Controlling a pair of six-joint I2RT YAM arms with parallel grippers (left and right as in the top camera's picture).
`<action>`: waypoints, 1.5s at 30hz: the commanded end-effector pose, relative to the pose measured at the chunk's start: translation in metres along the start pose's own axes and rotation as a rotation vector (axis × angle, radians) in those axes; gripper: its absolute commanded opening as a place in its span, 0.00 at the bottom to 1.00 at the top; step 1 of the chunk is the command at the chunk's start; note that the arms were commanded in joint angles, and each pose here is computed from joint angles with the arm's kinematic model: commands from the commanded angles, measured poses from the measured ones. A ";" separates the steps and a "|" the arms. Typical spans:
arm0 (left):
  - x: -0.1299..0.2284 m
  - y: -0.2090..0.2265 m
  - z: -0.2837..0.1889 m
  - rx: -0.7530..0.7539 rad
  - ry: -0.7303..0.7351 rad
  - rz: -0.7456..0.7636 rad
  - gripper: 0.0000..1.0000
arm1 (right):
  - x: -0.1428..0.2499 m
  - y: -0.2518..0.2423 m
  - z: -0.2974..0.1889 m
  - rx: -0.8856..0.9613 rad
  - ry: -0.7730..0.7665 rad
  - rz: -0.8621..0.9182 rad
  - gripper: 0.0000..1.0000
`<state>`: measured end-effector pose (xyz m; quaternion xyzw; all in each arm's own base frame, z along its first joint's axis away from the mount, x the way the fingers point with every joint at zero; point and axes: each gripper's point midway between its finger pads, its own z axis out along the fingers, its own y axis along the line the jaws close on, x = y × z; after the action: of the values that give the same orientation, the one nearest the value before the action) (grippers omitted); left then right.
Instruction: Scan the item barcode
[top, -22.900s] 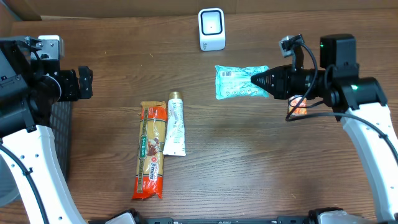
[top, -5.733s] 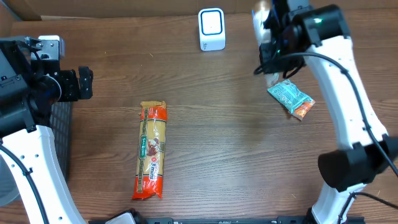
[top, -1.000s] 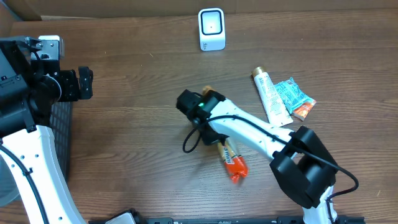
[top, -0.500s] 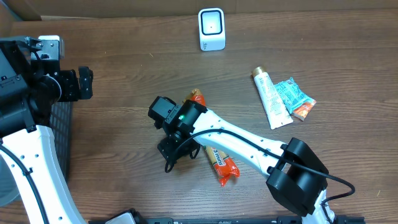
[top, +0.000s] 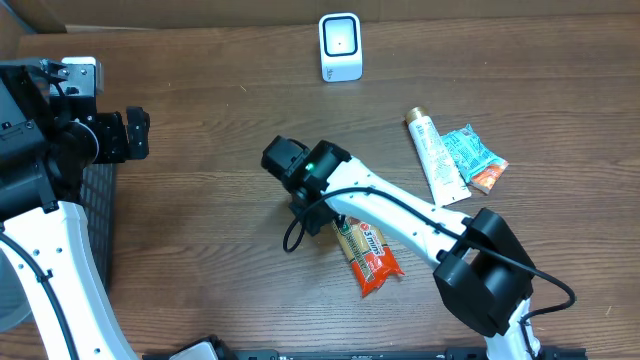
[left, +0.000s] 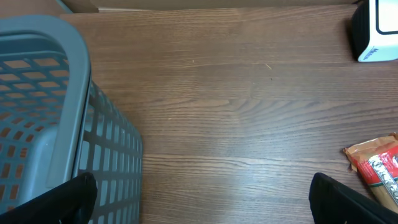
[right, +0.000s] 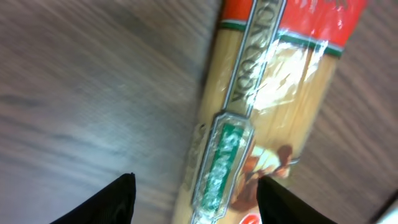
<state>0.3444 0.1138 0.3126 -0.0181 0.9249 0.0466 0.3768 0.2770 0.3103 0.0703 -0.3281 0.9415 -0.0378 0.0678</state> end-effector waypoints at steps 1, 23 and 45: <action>-0.005 -0.001 -0.003 0.004 -0.017 0.021 1.00 | 0.004 -0.014 0.020 0.125 0.010 -0.051 0.60; -0.005 -0.001 -0.003 0.003 -0.017 0.021 1.00 | 0.025 -0.029 0.079 0.232 0.022 -0.133 0.44; -0.005 -0.001 -0.003 0.004 -0.016 0.021 1.00 | -0.035 0.053 -0.068 -0.578 -0.078 -0.036 0.04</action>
<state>0.3444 0.1138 0.3126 -0.0181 0.9249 0.0466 0.3768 0.2723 0.3159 0.0679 -0.3601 0.9327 0.0098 0.0164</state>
